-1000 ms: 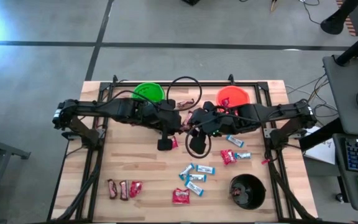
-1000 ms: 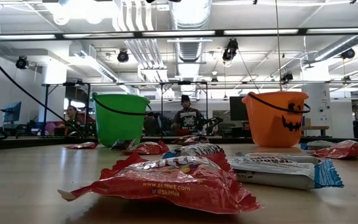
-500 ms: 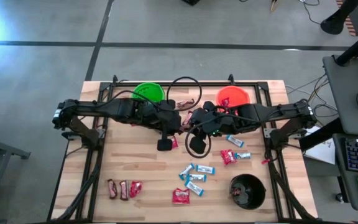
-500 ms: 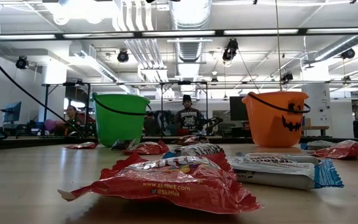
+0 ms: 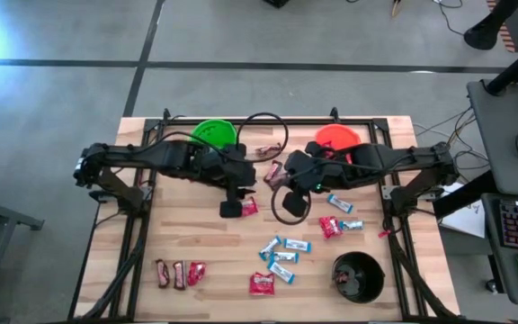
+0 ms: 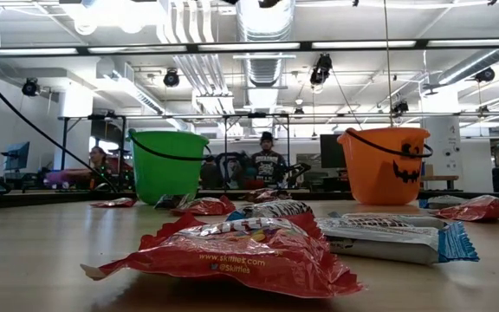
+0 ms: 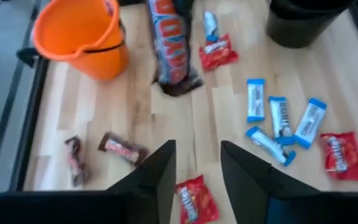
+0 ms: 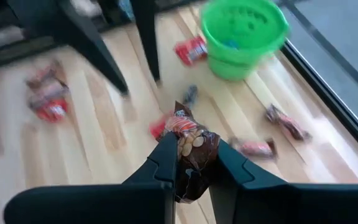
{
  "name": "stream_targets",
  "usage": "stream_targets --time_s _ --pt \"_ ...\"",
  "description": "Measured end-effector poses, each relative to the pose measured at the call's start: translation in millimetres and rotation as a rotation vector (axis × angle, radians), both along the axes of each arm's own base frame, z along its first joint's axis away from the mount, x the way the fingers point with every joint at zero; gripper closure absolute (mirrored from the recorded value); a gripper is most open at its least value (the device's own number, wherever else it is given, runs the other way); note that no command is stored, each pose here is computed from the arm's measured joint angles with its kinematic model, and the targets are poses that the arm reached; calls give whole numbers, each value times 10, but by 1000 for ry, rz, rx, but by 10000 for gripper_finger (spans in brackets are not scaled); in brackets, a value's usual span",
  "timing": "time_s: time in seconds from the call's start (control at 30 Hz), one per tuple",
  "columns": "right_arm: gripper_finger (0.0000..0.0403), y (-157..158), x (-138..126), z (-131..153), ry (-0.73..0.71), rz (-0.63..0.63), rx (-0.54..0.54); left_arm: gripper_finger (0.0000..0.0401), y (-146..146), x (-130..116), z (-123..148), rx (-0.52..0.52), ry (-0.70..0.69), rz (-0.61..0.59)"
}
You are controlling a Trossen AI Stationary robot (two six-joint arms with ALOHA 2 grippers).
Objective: Sort candy
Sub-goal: Put the brown candy into the black bucket
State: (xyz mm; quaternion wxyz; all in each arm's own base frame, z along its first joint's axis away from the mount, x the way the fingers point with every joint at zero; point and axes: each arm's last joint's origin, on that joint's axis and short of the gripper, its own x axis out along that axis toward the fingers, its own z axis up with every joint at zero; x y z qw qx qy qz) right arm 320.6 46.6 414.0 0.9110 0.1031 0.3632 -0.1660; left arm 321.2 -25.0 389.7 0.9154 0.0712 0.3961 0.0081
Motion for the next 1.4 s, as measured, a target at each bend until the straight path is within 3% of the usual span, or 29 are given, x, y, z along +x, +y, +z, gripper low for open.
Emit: stream_targets --time_s 0.2,0.53,0.9,1.4 --pt "365 -1 -73 37 45 -8 16 271 27 -73 86 41 36 36" --pt "367 123 -334 -24 238 -65 112 269 52 -201 26 72 187 61" --pt "368 480 -660 -18 337 -121 220 269 60 -264 -21 79 272 63" --pt "369 1088 -993 -68 329 -180 357 269 62 -294 -37 84 308 62"
